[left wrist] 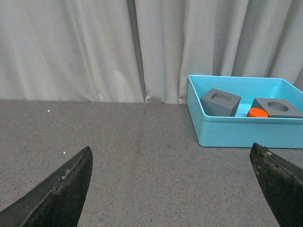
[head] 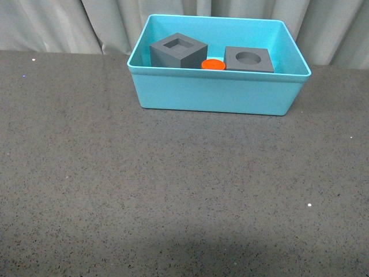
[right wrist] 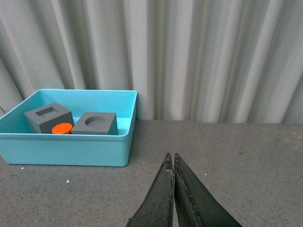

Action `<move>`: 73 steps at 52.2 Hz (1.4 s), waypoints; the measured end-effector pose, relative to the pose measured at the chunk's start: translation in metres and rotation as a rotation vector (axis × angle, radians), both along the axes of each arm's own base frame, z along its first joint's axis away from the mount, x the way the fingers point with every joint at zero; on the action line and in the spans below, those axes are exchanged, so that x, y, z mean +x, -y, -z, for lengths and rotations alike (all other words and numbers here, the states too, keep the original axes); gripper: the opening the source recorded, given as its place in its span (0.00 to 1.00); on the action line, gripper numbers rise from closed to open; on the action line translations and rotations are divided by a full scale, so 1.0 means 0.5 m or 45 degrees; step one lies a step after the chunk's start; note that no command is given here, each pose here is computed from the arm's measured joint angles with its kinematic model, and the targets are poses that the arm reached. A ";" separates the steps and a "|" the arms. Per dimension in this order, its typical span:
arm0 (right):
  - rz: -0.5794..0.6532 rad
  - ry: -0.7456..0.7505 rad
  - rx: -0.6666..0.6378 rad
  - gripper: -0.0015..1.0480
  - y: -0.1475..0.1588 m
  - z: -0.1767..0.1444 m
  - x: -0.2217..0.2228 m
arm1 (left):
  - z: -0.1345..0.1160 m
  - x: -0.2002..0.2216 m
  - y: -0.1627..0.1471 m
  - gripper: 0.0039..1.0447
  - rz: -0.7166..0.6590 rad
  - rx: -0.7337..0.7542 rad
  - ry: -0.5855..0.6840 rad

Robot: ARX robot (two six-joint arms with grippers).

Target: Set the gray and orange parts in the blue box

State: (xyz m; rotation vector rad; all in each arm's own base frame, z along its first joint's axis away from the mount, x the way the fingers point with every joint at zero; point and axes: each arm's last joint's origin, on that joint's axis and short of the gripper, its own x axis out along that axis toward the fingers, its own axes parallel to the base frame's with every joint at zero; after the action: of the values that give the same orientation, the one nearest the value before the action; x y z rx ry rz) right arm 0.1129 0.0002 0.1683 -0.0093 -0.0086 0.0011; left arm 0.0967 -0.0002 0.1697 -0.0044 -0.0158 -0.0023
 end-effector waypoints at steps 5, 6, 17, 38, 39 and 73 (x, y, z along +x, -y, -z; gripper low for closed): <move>0.000 0.000 0.000 0.01 0.000 0.000 -0.004 | 0.000 0.000 0.000 0.94 0.000 0.000 0.000; 0.000 0.000 0.000 0.01 0.000 0.000 -0.005 | 0.000 0.000 0.000 0.94 0.000 0.000 0.000; -0.003 -0.044 -0.001 0.01 0.000 0.010 -0.023 | 0.000 0.000 0.000 0.88 0.000 0.001 0.000; -0.004 -0.008 -0.001 0.12 0.000 0.006 -0.030 | 0.000 0.000 0.000 0.94 0.000 0.000 0.000; -0.004 -0.008 -0.001 0.13 0.000 0.006 -0.030 | 0.000 0.000 0.000 0.94 0.000 0.000 0.000; -0.003 -0.008 0.000 0.91 0.000 0.006 -0.030 | 0.000 0.000 0.000 0.94 0.000 0.000 0.000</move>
State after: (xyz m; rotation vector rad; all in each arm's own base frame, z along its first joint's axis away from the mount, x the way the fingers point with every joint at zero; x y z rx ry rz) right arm 0.0977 0.0003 0.1651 -0.0093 -0.0025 0.0038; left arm 0.0967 -0.0002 0.1697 -0.0040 -0.0162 -0.0023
